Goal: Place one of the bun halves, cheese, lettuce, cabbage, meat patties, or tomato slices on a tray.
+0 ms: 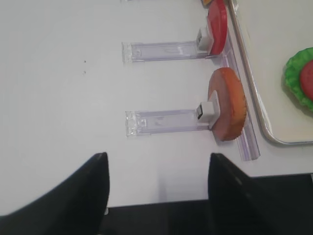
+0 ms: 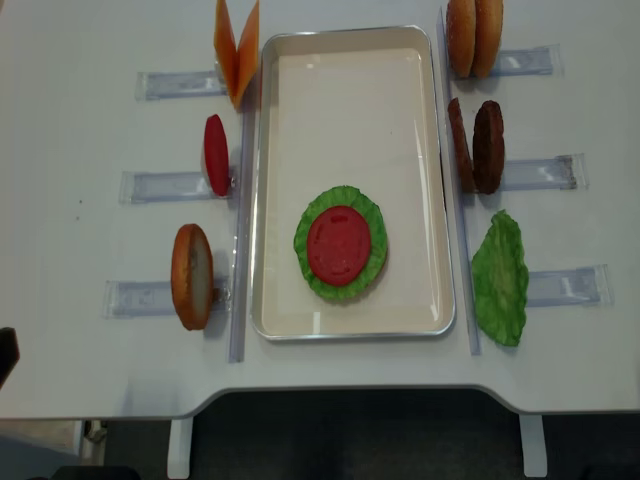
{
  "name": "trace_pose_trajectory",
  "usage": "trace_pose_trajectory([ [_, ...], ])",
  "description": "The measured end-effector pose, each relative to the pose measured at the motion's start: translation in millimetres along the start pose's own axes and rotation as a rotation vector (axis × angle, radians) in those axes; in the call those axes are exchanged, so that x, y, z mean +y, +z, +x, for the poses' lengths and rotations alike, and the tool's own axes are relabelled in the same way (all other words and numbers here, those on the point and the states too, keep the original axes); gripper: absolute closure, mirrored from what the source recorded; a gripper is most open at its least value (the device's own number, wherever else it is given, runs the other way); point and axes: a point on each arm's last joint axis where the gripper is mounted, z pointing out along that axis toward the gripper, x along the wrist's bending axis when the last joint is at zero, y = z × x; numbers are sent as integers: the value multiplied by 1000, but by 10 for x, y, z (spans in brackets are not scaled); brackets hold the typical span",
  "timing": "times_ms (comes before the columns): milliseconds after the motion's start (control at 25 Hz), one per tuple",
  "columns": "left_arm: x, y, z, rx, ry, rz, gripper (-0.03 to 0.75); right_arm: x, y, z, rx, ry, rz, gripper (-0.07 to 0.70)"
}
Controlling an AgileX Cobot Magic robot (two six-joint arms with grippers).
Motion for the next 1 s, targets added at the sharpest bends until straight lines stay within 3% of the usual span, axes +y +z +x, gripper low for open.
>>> trace_pose_trajectory([
  [480,-372,-196,24,-4,67,-205,283,0,0,0,0,0,0,162],
  [840,-460,14,-8,-33,111,-137,283,0,0,0,0,0,0,162],
  [1000,-434,87,-11,-32,112,-175,283,0,0,0,0,0,0,162],
])
